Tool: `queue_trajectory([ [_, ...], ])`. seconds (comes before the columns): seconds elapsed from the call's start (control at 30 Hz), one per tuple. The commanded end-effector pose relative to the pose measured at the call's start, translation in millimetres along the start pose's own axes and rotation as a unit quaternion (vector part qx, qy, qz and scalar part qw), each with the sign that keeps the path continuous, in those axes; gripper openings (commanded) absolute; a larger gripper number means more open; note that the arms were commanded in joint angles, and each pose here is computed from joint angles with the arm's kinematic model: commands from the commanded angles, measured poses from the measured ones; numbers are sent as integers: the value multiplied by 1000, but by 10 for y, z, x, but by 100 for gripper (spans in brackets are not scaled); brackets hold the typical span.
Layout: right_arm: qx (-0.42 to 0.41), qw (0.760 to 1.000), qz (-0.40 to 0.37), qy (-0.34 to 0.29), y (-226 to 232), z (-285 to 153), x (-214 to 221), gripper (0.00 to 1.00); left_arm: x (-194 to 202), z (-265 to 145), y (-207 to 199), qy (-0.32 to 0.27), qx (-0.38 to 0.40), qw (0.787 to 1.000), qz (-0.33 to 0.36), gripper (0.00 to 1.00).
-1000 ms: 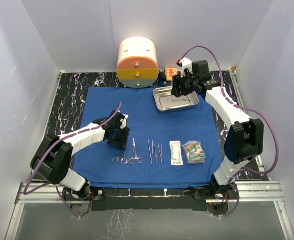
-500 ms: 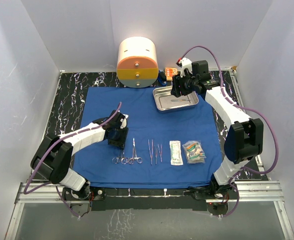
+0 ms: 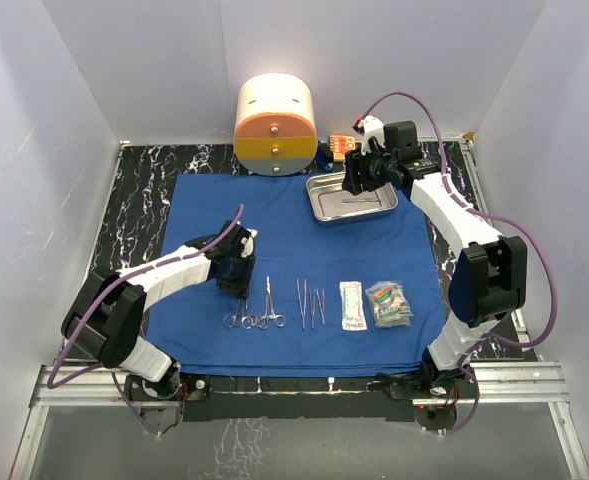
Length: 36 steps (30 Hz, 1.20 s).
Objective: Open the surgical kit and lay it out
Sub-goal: Adjust the medical item in the surgical kit.
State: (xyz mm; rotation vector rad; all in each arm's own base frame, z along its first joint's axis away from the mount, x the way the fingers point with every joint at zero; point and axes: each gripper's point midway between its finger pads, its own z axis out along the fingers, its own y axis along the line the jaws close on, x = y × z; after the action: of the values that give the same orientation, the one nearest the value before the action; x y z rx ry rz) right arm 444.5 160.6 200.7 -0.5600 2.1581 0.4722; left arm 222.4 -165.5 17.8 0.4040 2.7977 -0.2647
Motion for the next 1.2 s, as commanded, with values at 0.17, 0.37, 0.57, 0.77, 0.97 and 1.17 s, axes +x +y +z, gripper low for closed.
queue_trajectory([
  [0.17, -2, 1000, -10, -22, -8, -25, -137, 48, 3, -63, -80, 1, 19, 1000, 7, 24],
  [0.37, 0, 1000, -11, -22, -4, -37, -135, 48, 0, -58, -82, 0, 20, 1000, 6, 23],
  [0.57, -2, 1000, -10, -22, -1, -34, -138, 48, -30, -67, -93, -3, 20, 1000, 4, 21],
  [0.77, -2, 1000, -10, -21, 1, -35, -134, 48, -55, -105, -87, -7, 18, 1000, 4, 27],
  [0.97, -3, 1000, -10, -20, 1, -31, -132, 48, -2, -136, -70, -2, 16, 1000, 6, 37],
  [1.17, -1, 1000, -10, -19, -6, -25, -123, 48, 31, -206, -78, 8, 20, 999, 25, 44],
])
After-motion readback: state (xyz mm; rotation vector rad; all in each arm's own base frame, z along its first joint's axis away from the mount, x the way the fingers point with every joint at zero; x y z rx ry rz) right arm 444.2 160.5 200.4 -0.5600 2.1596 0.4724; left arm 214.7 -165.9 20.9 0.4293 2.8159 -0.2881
